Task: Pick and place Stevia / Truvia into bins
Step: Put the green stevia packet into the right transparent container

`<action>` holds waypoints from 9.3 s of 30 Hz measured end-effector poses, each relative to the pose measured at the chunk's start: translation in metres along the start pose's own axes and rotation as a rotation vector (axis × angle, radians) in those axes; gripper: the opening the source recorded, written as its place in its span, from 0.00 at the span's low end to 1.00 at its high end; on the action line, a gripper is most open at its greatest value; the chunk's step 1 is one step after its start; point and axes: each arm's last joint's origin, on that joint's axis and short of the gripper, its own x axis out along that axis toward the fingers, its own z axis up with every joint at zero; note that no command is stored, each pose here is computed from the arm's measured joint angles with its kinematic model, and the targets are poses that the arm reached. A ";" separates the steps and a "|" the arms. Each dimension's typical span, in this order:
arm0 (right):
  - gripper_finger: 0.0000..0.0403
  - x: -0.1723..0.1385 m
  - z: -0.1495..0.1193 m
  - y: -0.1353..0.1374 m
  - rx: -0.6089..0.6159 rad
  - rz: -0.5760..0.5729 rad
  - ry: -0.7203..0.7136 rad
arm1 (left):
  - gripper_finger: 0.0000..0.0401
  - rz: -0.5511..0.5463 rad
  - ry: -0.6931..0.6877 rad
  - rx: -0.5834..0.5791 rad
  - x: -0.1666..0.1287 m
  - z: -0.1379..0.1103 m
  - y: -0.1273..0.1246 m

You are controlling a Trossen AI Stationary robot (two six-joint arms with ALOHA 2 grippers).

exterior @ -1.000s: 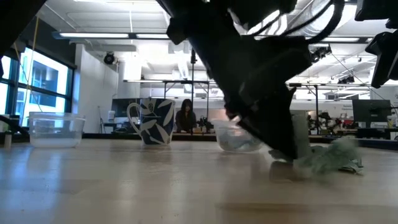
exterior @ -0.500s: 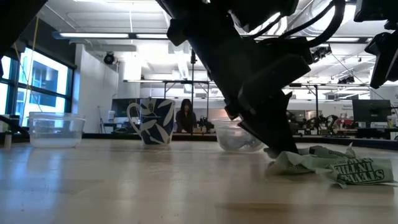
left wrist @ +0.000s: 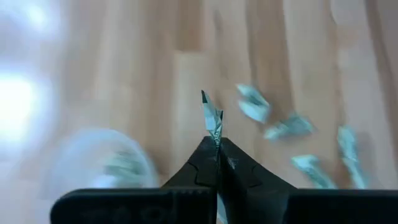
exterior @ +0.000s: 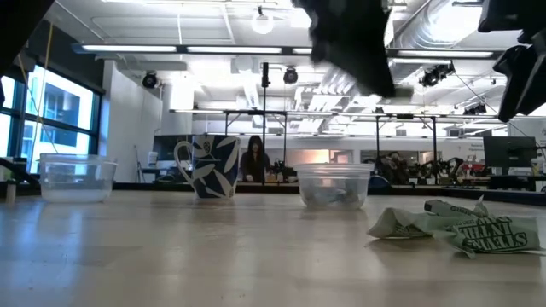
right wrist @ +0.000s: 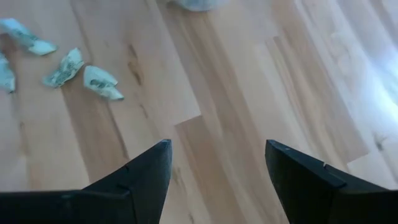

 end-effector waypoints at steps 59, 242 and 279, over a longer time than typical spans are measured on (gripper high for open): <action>0.57 0.135 0.033 0.061 -0.571 0.382 0.080 | 0.58 0.114 0.198 -0.412 -0.049 -0.046 -0.063; 0.53 0.037 0.032 0.039 -0.205 0.066 0.019 | 0.61 -0.126 0.133 -0.223 0.004 -0.056 0.092; 0.53 0.109 0.051 0.113 -0.185 0.344 0.011 | 0.48 0.141 0.043 -0.644 -0.101 -0.101 -0.099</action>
